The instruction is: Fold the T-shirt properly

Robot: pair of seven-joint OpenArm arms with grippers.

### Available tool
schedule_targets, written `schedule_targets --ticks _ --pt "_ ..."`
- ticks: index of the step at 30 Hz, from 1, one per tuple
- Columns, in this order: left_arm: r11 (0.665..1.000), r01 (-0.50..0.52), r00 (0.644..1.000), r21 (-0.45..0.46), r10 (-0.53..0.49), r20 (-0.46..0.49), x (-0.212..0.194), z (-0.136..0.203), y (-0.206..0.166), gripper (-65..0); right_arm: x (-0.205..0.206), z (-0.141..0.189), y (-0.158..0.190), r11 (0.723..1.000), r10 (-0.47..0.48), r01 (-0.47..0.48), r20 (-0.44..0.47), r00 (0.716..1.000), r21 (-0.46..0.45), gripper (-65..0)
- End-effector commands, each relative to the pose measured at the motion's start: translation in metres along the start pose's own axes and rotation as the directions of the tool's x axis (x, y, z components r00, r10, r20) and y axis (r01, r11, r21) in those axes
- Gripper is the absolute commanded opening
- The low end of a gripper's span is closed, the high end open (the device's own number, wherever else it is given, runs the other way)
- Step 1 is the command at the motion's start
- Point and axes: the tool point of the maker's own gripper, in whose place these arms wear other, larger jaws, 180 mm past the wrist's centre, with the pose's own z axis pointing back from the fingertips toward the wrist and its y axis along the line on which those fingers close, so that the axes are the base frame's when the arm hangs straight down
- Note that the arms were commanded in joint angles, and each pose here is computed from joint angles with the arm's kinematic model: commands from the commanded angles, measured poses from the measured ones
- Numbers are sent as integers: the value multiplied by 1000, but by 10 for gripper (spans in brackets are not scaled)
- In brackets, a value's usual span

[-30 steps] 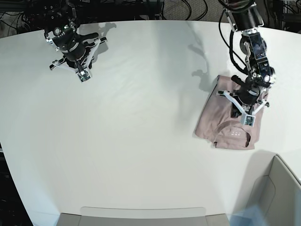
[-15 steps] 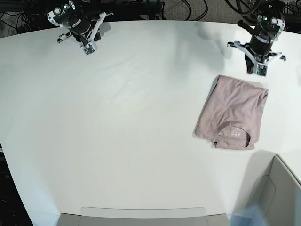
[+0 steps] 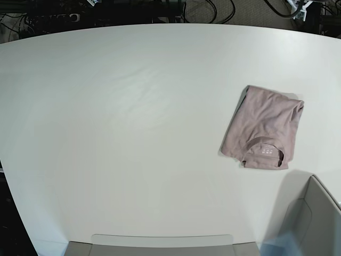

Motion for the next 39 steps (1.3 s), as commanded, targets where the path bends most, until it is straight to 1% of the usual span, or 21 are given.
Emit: schedule_targets --ticks 1,2,4,6,9,11,13,16,19,23,27,28,30,31,34,36,38,39 --pt "1000 -2 999 -20 1 -46 -17 -5 -4 -650 -2 3 7 1000 13 -13 -3 1000 22 -637" --pt "999 -15 997 -49 11 -79 -29 -12 -12 -650 -3 3 7 999 25 -25 -11 1000 28 -637" --pt "989 -67 992 -132 52 -115 -50 -30 -36 -650 -13 -2 12 998 46 -43 -62 997 49 -637" --pt "978 -98 985 -186 69 -155 -71 -43 -49 -650 -16 -13 10 997 59 -54 -92 994 61 -637" --pt "961 -116 980 -251 71 -185 -76 -68 -70 -650 -31 -34 13 995 67 -54 -151 986 89 -637" --pt "953 -140 974 -268 83 -212 -80 -82 -79 -650 -35 -51 11 992 85 -67 -182 980 103 -637" --pt "943 -173 964 -285 102 -246 -84 -94 -89 -650 -41 -67 1 992 93 -73 -221 971 99 -637" --pt "925 -220 954 -310 137 -268 -79 -114 -104 -650 -44 -92 -10 991 116 -93 -264 957 99 -637" --pt "911 -265 940 -315 172 -294 -82 -132 -114 -650 -57 -111 -6 981 176 -140 -305 936 136 -637" --pt "920 -234 945 -315 139 -295 -80 -149 -120 -650 -75 -131 -20 971 232 -189 -392 890 144 -637" --pt "924 -206 954 -323 116 -276 -75 -156 -127 -650 -90 -150 -32 964 265 -225 -417 869 144 -637" --pt "923 -204 956 -327 117 -268 -72 -159 -130 -650 -93 -154 -38 958 287 -250 -426 858 141 -637" --pt "922 -200 960 -331 117 -254 -68 -163 -133 -650 -97 -160 -47 938 346 -317 -451 823 139 -636" --pt "921 -200 962 -334 120 -246 -68 -164 -135 -650 -99 -162 -50 925 375 -352 -466 802 140 -636" --pt "918 -200 968 -343 130 -215 -68 -166 -142 -650 -107 -168 -63 878 459 -459 -515 724 138 -635" --pt "917 -200 970 -346 134 -204 -71 -167 -144 -650 -108 -170 -73 849 495 -511 -537 683 133 -635" --pt "913 -212 970 -350 152 -191 -73 -167 -147 -650 -107 -171 -79 825 522 -549 -549 653 131 -635" --pt "911 -217 970 -351 161 -182 -74 -167 -148 -650 -105 -172 -80 820 528 -558 -547 650 128 -635"
